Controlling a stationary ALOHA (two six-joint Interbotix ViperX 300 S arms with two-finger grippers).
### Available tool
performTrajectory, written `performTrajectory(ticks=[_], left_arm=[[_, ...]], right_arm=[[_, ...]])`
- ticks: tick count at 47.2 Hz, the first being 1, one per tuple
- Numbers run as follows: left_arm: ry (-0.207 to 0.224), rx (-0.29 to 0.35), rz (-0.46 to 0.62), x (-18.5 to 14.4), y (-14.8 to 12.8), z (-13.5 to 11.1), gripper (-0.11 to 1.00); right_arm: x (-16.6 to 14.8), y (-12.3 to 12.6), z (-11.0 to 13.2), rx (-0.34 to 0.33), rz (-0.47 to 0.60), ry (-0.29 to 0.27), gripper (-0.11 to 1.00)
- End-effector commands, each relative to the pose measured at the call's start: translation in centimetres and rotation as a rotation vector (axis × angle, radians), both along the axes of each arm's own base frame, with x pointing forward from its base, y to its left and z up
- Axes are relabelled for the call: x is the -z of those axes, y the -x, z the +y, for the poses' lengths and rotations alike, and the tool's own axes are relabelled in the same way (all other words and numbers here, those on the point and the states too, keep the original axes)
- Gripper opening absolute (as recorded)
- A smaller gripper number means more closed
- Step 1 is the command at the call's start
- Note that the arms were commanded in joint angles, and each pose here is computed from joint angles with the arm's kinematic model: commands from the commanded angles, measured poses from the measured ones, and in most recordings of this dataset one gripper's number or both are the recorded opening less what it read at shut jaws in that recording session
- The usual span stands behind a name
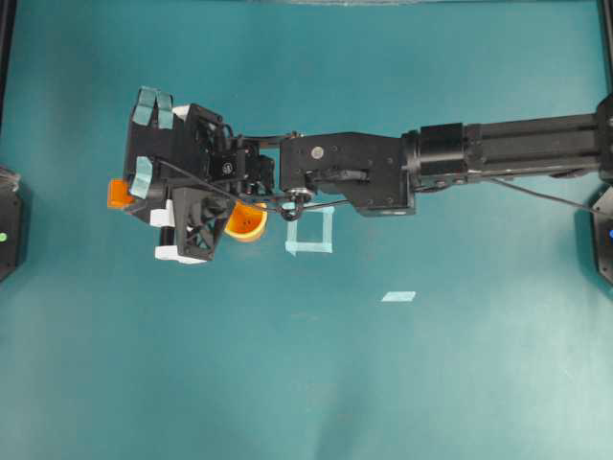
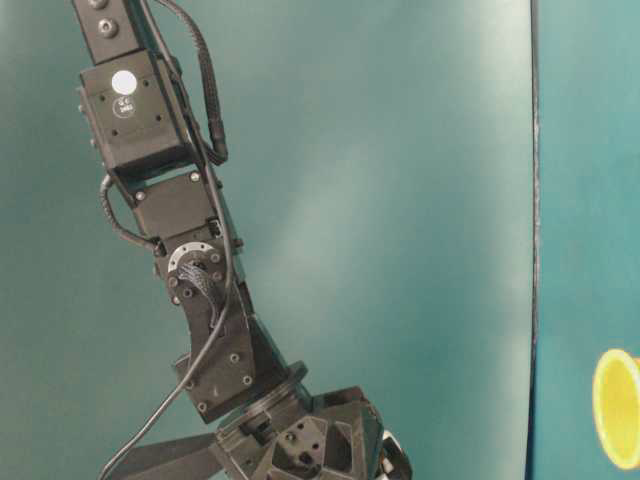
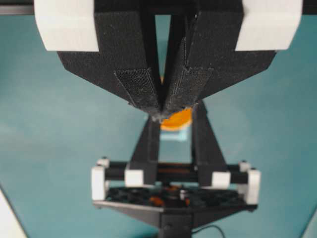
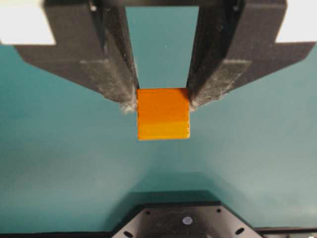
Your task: Move the block to the left with right arm.
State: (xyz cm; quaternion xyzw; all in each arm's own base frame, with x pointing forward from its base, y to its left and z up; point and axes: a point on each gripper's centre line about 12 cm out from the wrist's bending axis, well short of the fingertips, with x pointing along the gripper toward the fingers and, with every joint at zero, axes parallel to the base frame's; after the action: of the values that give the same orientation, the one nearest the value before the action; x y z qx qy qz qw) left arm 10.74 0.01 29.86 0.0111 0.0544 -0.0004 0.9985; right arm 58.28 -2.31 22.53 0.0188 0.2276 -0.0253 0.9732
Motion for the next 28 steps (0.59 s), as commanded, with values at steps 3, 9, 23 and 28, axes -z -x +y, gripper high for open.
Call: performTrajectory(ticks=[3, 9, 23, 28], left_arm=[[-0.006, 0.002, -0.014, -0.74, 0.01, -0.01, 0.0], [-0.004, 0.001, -0.015, -0.8, 0.02, -0.01, 0.0], [-0.003, 0.001, -0.017, -0.81, 0.05, -0.01, 0.0], [-0.003, 0.001, -0.017, -0.81, 0.05, -0.01, 0.0]], right_arm=[[-2.78, -0.14, 0.18, -0.002, -0.064, -0.001, 0.39], [-2.78, -0.14, 0.18, -0.002, -0.064, -0.001, 0.39], [-2.78, -0.14, 0.18, -0.002, -0.064, -0.001, 0.39], [-2.78, -0.14, 0.18, -0.002, -0.064, -0.001, 0.39]])
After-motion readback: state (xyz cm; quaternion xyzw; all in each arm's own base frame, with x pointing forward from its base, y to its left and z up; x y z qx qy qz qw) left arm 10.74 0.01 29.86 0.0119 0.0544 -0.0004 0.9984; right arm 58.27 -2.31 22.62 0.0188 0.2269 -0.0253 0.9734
